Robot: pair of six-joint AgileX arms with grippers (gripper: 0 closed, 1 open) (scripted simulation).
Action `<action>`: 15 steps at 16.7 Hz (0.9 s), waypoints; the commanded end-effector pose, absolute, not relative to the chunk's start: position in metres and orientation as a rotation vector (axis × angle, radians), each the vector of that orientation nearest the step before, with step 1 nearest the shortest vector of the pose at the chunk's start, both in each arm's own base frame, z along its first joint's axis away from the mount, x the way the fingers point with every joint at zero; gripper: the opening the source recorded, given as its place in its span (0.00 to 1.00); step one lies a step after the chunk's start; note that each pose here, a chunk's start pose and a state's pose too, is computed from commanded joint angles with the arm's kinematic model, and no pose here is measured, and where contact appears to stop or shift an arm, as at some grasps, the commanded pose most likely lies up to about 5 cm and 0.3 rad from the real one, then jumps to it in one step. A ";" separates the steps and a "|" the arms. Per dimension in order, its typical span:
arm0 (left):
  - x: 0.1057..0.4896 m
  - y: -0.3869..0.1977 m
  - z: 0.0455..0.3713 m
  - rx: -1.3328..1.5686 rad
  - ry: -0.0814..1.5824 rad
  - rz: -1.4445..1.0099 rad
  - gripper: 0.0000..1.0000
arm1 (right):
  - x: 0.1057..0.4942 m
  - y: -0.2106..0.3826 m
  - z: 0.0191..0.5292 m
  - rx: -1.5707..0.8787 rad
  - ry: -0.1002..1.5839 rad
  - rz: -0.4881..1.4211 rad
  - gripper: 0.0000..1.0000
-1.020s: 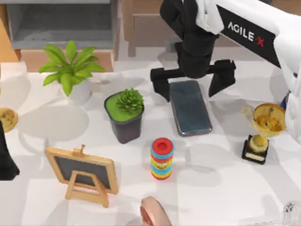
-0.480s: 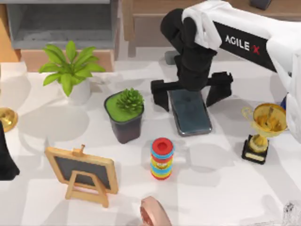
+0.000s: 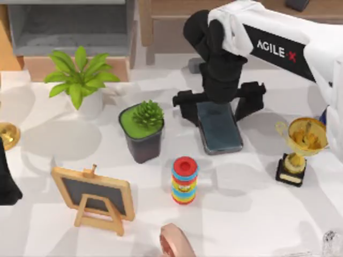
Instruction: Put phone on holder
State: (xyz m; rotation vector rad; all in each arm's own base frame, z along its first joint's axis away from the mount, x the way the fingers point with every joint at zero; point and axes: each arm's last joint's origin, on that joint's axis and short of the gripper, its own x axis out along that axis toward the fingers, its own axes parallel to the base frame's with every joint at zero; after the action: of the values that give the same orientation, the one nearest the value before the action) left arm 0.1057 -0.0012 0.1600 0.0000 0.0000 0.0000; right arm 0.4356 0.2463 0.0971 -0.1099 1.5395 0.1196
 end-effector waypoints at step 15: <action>0.106 -0.001 0.160 0.000 0.000 0.000 1.00 | 0.434 0.245 0.115 -0.115 1.514 0.121 0.00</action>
State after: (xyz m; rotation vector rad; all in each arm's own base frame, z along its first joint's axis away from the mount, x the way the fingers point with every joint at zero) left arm 0.1057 -0.0012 0.1600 0.0000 0.0000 0.0000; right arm 0.4341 0.2452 0.1146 -0.1146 1.5141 0.1209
